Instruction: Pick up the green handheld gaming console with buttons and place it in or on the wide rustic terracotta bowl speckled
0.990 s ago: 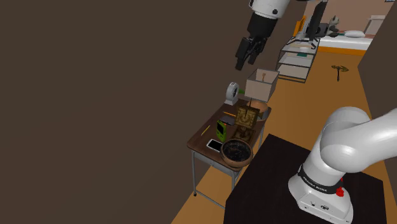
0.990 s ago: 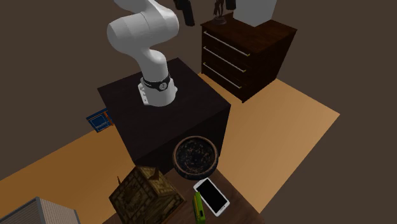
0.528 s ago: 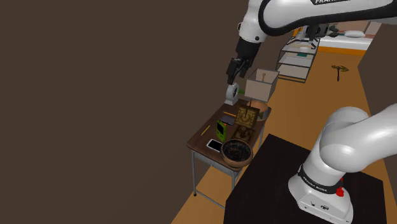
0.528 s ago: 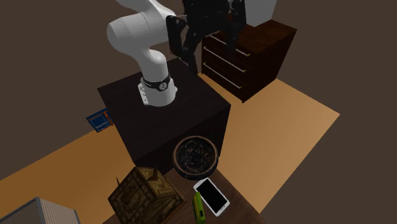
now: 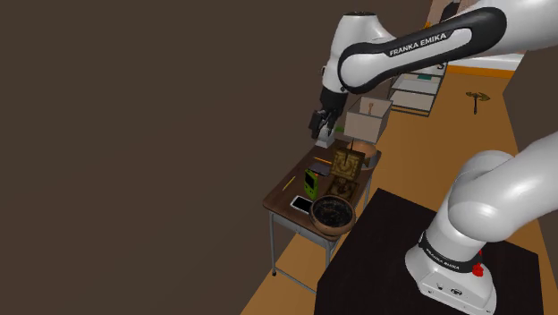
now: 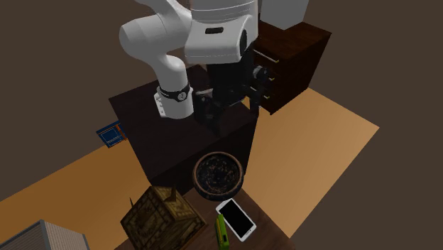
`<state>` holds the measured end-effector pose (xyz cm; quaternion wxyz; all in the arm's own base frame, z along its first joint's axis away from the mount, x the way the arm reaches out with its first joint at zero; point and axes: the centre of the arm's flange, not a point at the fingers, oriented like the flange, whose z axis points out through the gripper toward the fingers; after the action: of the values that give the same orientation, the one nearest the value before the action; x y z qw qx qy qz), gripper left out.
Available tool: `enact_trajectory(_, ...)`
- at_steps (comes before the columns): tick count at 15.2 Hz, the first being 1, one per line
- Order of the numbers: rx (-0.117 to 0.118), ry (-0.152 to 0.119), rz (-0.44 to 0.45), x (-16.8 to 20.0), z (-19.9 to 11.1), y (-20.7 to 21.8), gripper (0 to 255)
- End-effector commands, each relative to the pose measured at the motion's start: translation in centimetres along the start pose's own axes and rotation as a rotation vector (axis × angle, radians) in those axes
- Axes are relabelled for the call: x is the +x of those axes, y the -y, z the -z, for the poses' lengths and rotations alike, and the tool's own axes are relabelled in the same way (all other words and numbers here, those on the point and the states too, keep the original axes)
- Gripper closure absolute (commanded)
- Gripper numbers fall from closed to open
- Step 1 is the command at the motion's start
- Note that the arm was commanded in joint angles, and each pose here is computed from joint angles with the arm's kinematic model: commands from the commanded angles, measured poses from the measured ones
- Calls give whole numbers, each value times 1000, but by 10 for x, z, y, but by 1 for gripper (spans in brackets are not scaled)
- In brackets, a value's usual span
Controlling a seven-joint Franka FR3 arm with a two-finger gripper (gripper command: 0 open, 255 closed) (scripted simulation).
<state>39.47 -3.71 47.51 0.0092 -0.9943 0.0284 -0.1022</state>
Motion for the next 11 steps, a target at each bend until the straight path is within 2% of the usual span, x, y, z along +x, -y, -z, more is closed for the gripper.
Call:
enact_trajectory(1, -9, 3, -1, 9, -25, -6, 0)
enact_trajectory(11, -53, 28, -5, 41, -148, -40, 0)
